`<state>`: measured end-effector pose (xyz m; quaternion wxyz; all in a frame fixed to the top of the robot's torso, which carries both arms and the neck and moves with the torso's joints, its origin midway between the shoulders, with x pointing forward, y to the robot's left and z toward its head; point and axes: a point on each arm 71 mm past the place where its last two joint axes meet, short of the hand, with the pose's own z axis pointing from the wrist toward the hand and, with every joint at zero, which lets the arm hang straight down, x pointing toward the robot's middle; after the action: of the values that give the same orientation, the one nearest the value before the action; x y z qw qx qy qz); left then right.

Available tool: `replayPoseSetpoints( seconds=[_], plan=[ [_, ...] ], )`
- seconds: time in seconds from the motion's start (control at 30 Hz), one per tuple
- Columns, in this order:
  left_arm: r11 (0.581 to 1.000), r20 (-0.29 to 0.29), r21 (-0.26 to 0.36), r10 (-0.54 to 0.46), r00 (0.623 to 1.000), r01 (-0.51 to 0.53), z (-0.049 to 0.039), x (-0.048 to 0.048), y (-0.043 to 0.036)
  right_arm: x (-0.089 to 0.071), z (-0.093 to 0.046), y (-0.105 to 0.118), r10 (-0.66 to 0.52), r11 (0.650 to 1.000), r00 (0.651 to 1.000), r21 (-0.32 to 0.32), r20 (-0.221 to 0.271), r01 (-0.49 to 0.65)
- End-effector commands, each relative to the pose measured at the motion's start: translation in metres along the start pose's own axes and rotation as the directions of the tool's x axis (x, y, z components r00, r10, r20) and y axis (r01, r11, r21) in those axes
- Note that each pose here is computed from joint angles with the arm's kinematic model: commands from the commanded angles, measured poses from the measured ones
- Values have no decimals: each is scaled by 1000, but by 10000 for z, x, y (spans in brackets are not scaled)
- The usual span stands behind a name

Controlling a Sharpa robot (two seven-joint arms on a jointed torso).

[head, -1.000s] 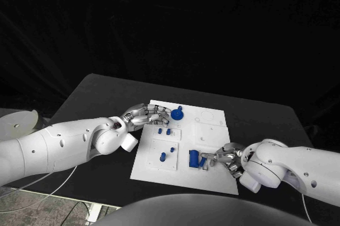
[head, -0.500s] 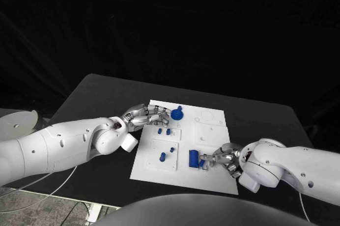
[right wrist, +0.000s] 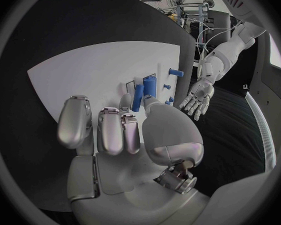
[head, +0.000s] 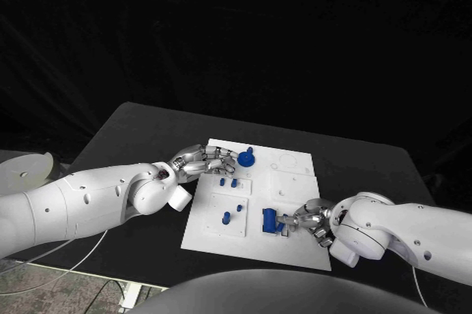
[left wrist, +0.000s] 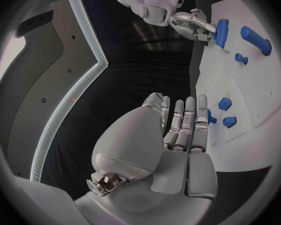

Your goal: Assemble the parts on the task board

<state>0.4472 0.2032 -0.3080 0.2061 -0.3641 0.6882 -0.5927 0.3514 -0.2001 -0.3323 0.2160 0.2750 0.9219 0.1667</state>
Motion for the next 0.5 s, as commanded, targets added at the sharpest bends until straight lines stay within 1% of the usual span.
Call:
replayPoseSetpoints(
  seconds=[0.03,0.5],
  plan=[
    [1000,-21,4,-12,1000,13,4,24,-4,6,4,2,-16,1000,1000,4,-5,17],
    [1000,-26,-2,-14,1000,14,7,31,0,31,-1,29,-17,1000,1000,-3,-7,17]
  ],
)
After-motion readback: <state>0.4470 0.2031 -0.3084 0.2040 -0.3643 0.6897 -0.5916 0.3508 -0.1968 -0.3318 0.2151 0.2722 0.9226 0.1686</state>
